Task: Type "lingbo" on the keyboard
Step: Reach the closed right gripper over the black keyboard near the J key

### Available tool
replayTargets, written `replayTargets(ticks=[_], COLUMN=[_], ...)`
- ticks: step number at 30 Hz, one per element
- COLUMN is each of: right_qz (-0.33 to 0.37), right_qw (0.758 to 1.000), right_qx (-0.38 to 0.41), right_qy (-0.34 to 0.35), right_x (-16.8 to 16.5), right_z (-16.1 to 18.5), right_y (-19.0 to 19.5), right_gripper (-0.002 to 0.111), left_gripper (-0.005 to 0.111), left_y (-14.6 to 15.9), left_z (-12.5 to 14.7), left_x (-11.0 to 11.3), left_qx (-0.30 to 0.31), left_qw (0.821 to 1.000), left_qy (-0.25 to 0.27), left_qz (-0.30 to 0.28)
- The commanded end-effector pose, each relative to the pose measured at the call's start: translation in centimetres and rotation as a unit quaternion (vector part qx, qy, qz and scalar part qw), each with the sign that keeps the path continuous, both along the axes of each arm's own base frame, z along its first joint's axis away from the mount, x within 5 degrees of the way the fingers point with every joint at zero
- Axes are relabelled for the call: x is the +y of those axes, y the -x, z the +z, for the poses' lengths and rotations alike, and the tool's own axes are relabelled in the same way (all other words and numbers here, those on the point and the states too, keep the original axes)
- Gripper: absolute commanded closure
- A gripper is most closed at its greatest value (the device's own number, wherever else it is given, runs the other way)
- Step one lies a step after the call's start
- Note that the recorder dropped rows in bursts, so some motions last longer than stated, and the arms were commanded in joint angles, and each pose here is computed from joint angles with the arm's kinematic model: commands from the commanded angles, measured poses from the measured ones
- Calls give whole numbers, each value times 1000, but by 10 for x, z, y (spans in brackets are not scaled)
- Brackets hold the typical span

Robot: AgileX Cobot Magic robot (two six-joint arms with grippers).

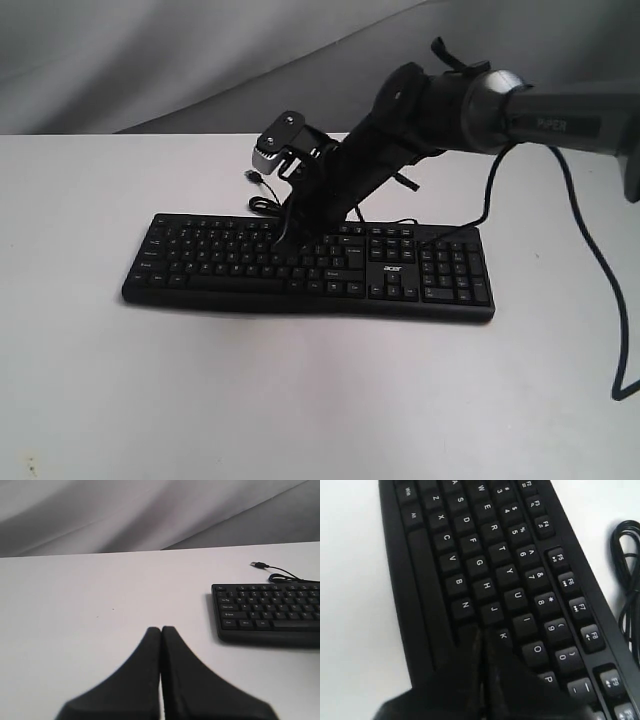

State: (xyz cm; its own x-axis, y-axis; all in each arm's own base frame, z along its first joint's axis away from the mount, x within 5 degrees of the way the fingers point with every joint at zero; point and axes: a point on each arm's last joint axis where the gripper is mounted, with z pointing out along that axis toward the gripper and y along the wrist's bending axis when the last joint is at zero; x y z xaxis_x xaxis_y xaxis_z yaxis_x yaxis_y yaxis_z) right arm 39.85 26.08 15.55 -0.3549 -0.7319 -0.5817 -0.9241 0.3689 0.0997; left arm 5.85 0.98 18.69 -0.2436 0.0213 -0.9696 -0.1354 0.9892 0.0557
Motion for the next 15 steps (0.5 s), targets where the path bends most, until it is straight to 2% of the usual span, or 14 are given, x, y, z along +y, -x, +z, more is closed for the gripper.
replayTargets(ticks=[1,15], right_qz=[11,7], right_qw=[1000,1000], right_qx=[-4,-13], right_qy=[9,27], right_x=[2,1], right_z=[-8,-24], right_y=[-3,-7], right_gripper=[108,108], left_gripper=[106,106], left_y=[-1,-1], left_z=[-2,-2], left_x=[0,0], left_qx=[2,2], left_qw=[1000,1000], left_qy=[3,3], left_qz=[-1,-1])
